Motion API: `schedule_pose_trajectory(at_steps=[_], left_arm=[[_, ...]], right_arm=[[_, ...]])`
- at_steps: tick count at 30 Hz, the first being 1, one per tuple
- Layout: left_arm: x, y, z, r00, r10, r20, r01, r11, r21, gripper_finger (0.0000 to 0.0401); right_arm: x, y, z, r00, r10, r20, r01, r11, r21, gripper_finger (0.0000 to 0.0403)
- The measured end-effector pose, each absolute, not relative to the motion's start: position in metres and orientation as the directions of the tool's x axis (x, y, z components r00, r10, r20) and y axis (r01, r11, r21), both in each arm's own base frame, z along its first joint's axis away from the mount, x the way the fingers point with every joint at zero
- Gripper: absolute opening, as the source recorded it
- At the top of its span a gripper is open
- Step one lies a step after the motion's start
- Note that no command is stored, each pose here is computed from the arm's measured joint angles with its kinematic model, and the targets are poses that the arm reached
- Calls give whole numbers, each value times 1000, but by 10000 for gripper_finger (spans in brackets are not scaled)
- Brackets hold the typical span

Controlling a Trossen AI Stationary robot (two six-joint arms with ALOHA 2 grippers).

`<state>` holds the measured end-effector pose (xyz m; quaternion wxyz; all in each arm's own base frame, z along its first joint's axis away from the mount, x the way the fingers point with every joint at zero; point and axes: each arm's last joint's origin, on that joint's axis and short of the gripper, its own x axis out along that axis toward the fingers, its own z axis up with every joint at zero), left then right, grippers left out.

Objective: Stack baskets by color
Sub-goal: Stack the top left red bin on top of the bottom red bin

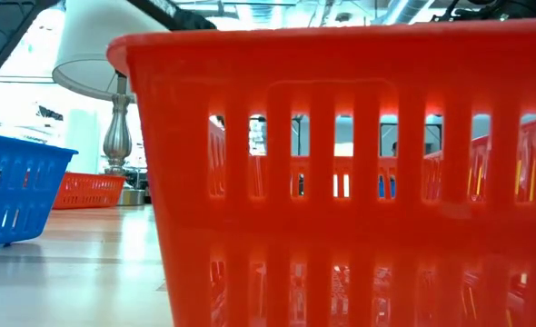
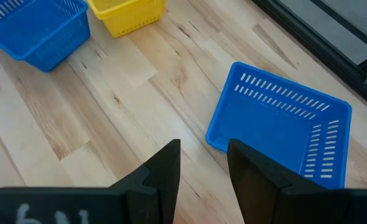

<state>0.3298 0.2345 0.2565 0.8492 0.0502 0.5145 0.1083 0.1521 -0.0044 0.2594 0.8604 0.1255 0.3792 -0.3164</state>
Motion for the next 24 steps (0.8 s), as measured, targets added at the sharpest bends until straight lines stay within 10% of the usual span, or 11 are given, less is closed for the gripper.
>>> schedule_pose_trajectory(at_steps=[10, 24], left_arm=[[308, 173, 347, 455, 380, -805, -422, 888, 181, 290], [231, 70, 316, 102, 467, -879, -736, 630, 249, 290]], right_arm=[[155, -4, 261, 534, -449, -716, 640, 769, -5, 157], [160, -4, 265, 584, -445, -679, 671, 735, 96, 157]])
